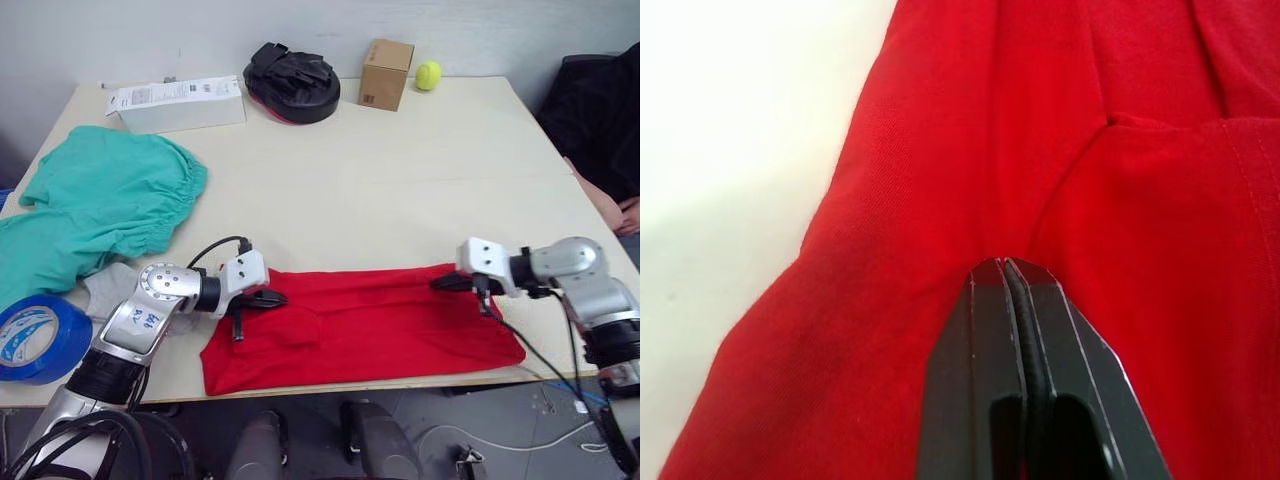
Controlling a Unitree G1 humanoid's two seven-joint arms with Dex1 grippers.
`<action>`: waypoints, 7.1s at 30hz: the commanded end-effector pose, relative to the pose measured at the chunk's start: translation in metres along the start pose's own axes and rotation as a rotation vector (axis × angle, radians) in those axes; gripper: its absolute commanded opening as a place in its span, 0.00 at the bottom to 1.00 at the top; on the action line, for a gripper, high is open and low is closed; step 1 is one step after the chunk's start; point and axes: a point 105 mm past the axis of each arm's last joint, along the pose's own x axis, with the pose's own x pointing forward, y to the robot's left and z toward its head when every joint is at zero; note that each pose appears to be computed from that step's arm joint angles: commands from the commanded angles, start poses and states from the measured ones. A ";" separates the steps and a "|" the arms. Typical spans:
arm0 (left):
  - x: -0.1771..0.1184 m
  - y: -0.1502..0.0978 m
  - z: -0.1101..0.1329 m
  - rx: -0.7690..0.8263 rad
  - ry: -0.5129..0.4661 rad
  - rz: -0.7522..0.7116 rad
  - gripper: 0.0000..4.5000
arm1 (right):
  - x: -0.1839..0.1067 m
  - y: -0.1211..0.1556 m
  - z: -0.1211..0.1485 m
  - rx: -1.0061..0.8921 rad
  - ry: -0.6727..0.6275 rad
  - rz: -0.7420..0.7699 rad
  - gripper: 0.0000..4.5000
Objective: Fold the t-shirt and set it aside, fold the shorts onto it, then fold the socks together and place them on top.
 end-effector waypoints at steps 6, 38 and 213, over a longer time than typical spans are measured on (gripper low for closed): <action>-0.003 -0.003 -0.006 -0.013 0.016 0.018 0.01 | -0.025 -0.010 -0.010 0.044 0.012 -0.040 0.00; 0.000 0.006 0.008 -0.022 -0.047 0.053 0.01 | -0.022 -0.030 -0.010 0.128 -0.033 -0.200 0.00; -0.032 0.051 -0.003 -0.352 0.125 -0.237 0.58 | -0.009 -0.024 -0.011 -0.979 0.224 -0.341 1.00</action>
